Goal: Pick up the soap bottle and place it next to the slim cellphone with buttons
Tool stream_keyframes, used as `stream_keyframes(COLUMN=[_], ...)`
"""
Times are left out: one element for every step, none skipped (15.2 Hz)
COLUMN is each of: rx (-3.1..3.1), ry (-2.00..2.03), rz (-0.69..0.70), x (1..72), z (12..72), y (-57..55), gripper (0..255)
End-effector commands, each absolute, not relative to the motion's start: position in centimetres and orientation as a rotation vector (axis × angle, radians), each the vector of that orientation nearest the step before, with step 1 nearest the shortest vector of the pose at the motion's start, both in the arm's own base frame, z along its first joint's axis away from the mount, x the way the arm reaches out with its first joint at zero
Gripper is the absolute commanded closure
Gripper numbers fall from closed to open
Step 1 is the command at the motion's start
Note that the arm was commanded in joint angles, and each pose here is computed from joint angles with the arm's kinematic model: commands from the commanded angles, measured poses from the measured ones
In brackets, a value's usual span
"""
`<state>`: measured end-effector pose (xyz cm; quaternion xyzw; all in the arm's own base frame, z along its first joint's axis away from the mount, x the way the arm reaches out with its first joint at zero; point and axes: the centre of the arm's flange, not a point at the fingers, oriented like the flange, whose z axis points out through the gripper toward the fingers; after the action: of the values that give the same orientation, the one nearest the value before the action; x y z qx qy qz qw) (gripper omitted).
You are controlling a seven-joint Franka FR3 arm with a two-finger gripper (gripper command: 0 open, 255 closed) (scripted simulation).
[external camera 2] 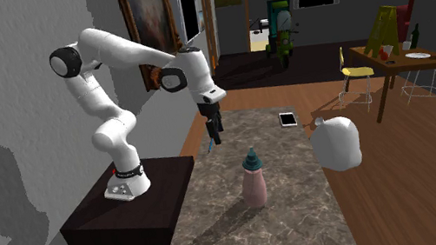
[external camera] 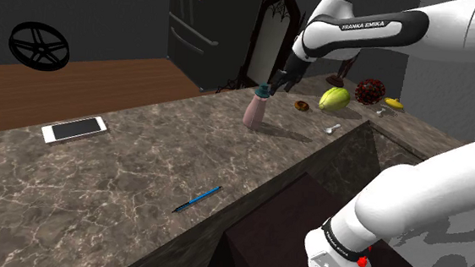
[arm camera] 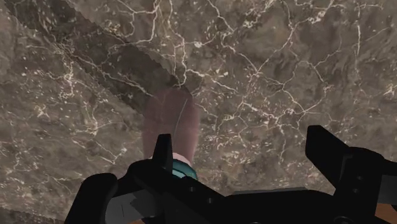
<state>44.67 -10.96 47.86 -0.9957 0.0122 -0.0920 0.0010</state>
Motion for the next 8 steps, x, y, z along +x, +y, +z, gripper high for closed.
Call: stream_keyframes(rx=[-3.13,-3.132,-3.134,-3.135,-3.137,-3.138,-3.14,-3.141], ry=[0.054,0.061,0.069,0.077,0.085,0.092,0.1,0.108], rz=[-0.307,-0.314,-0.322,-0.329,-0.337,-0.344,-0.352,-0.359], x=[46.3,47.1,48.0,48.8,49.6,50.5,51.3,52.1], z=[46.2,45.5,44.8,44.1,43.4,42.7,42.0,41.3], y=[-12.2,-12.9,-13.5,-14.1,-14.7,-15.4,-16.0,-16.7], gripper=[0,0,0,0,0,0,0,0])
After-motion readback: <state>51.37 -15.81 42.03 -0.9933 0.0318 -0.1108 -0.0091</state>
